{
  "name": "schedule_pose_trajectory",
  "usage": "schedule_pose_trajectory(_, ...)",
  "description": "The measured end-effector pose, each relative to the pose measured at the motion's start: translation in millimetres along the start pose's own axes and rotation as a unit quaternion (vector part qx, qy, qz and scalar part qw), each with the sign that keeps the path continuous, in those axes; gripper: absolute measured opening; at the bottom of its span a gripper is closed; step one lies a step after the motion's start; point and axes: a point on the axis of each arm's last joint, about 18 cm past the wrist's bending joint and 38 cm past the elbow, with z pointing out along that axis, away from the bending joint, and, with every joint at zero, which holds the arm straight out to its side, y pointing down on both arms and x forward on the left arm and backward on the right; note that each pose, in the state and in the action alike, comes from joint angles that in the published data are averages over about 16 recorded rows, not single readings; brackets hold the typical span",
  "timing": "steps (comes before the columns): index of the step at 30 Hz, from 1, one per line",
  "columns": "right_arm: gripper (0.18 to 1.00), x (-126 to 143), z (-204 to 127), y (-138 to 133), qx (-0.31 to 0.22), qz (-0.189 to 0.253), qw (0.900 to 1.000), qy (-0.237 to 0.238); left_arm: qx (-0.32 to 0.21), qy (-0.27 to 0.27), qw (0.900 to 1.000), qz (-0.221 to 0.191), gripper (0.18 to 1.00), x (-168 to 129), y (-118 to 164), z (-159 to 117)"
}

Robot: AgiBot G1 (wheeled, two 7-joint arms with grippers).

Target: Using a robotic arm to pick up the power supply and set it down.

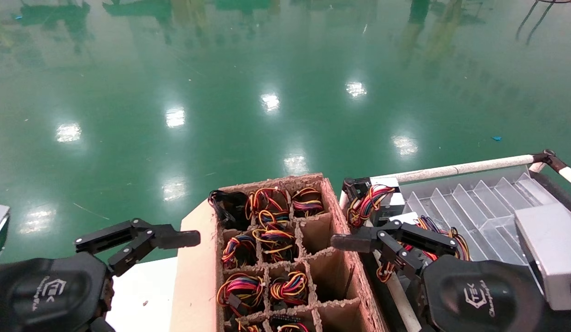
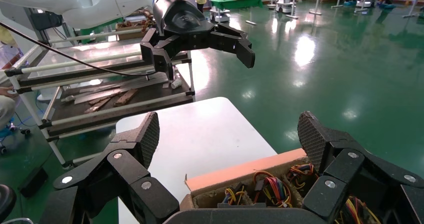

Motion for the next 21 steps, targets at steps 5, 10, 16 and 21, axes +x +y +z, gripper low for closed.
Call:
schedule_pose_trajectory(5, 1.000, 0.0, 0.0, 0.0, 0.000, 0.000, 1.000, 0.000, 0.000, 0.000, 1.0000, 0.000, 0.999, 0.0, 0.0, 0.0)
schedule_pose_trajectory(10, 1.000, 0.0, 0.0, 0.0, 0.000, 0.000, 1.000, 0.000, 0.000, 0.000, 1.0000, 0.000, 0.990, 0.0, 0.0, 0.0)
schedule_pose_trajectory(16, 1.000, 0.2, -0.1, 0.1, 0.000, 0.000, 1.000, 0.000, 0.000, 0.000, 1.0000, 0.000, 0.958, 0.0, 0.0, 0.0)
schedule_pose_trajectory(21, 1.000, 5.1, 0.3, 3.7, -0.011, -0.002, 1.000, 0.010, 0.000, 0.000, 1.0000, 0.000, 0.909, 0.0, 0.0, 0.0)
